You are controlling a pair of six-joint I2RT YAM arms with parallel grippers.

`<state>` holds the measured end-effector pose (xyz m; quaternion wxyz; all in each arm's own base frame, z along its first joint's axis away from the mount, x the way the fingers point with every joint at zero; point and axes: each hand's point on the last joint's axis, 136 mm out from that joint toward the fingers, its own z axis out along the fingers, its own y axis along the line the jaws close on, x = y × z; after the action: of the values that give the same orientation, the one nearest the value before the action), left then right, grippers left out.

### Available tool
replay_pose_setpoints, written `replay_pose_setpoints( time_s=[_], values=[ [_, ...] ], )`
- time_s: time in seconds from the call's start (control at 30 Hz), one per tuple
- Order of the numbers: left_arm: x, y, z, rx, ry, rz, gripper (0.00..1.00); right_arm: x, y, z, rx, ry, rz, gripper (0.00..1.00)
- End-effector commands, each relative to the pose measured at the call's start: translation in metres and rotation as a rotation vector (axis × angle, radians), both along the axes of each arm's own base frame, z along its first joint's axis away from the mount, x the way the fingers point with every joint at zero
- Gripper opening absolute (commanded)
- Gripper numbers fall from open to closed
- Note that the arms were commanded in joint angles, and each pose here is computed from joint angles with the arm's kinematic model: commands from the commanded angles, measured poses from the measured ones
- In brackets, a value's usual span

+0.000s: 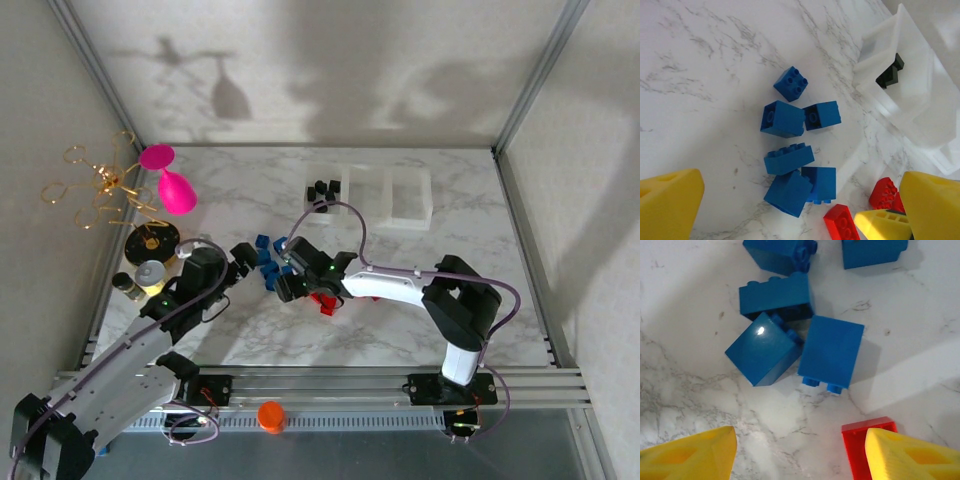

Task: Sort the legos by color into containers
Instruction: Pick up the lego from the center of the table.

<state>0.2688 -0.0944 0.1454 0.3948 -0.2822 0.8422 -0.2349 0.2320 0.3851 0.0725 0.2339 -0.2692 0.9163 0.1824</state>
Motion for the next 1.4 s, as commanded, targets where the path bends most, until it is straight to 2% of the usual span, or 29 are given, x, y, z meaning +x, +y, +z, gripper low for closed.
replay_pose_setpoints(
  time_s=[0.0,0.3,0.7,1.17,1.37],
  values=[
    [-0.006,0.01,-0.008,0.023,0.025,0.041,1.0,0.011,-0.006,-0.005,-0.055,-0.015,-0.073,0.68],
    [-0.004,0.011,-0.004,0.031,0.02,0.044,1.0,0.031,0.01,-0.014,-0.068,-0.032,-0.1,0.63],
    [-0.003,0.013,-0.004,0.034,0.019,0.053,0.99,0.051,0.007,-0.032,-0.139,-0.053,-0.125,0.54],
    [-0.001,0.011,-0.001,0.025,0.013,0.048,1.0,0.06,0.016,-0.037,-0.131,-0.059,-0.113,0.33],
    [0.0,0.009,0.001,0.019,0.008,0.044,1.0,0.061,0.01,-0.022,-0.087,-0.046,-0.132,0.29]
  ],
)
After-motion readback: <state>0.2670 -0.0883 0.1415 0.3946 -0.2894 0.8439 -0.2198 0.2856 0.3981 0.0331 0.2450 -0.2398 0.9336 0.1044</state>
